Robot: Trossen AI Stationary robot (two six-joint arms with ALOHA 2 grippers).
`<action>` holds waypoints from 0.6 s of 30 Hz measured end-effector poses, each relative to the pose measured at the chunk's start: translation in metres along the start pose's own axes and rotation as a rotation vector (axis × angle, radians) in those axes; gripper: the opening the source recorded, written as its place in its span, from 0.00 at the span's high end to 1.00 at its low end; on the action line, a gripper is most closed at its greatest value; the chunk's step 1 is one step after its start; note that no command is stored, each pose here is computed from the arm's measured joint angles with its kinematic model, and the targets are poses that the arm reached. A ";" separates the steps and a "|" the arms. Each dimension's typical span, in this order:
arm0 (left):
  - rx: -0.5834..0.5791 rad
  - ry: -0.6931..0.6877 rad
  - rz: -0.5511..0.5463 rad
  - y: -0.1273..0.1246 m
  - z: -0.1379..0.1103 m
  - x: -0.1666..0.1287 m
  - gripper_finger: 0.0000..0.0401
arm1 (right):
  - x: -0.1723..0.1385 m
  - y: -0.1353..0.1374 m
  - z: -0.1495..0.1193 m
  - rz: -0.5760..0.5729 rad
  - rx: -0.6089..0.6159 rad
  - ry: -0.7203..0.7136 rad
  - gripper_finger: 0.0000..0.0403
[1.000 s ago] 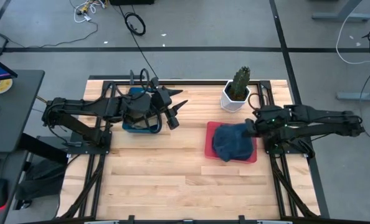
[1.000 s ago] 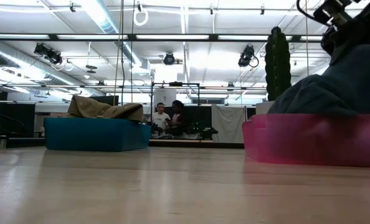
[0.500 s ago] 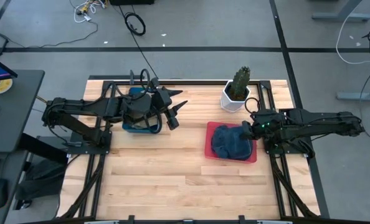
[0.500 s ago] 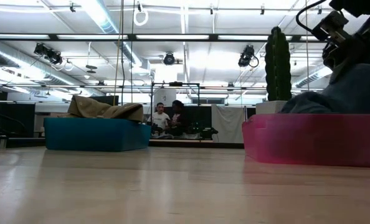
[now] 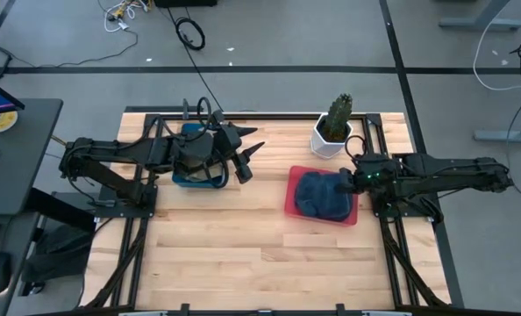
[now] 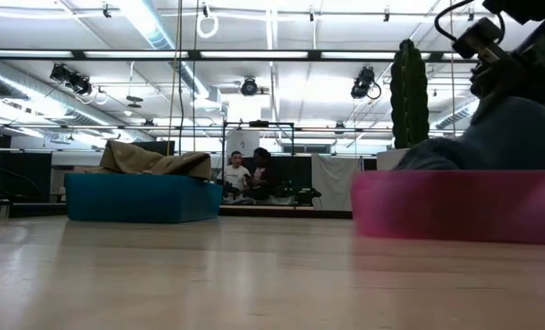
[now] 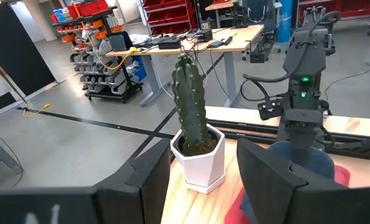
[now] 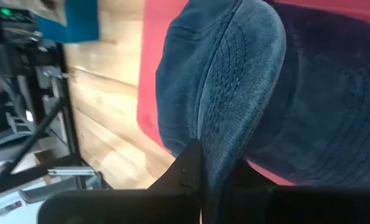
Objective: Pick & Place hat
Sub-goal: Put the blue cap into the red bin
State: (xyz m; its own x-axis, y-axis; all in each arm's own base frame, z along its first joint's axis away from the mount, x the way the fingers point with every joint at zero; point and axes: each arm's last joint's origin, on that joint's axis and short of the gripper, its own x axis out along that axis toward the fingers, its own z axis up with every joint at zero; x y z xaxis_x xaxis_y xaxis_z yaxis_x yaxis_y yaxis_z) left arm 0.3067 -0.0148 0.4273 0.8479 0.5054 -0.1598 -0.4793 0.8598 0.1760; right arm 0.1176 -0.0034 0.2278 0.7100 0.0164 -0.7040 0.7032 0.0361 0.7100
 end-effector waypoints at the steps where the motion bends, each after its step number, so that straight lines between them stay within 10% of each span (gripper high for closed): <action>1: 0.000 0.000 0.000 0.000 0.000 0.000 0.53 | 0.000 0.002 0.000 0.017 0.000 -0.012 0.98; 18: -0.022 0.002 -0.001 -0.001 -0.001 0.001 0.53 | 0.000 0.009 0.002 0.090 0.065 -0.063 0.98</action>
State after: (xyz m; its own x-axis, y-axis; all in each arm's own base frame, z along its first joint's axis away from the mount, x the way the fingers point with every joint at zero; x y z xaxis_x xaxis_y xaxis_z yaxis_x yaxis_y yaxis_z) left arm 0.3076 -0.0152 0.4265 0.8481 0.5045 -0.1620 -0.4831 0.8618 0.1548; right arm 0.1235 -0.0054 0.2344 0.7699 -0.0459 -0.6365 0.6360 -0.0275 0.7712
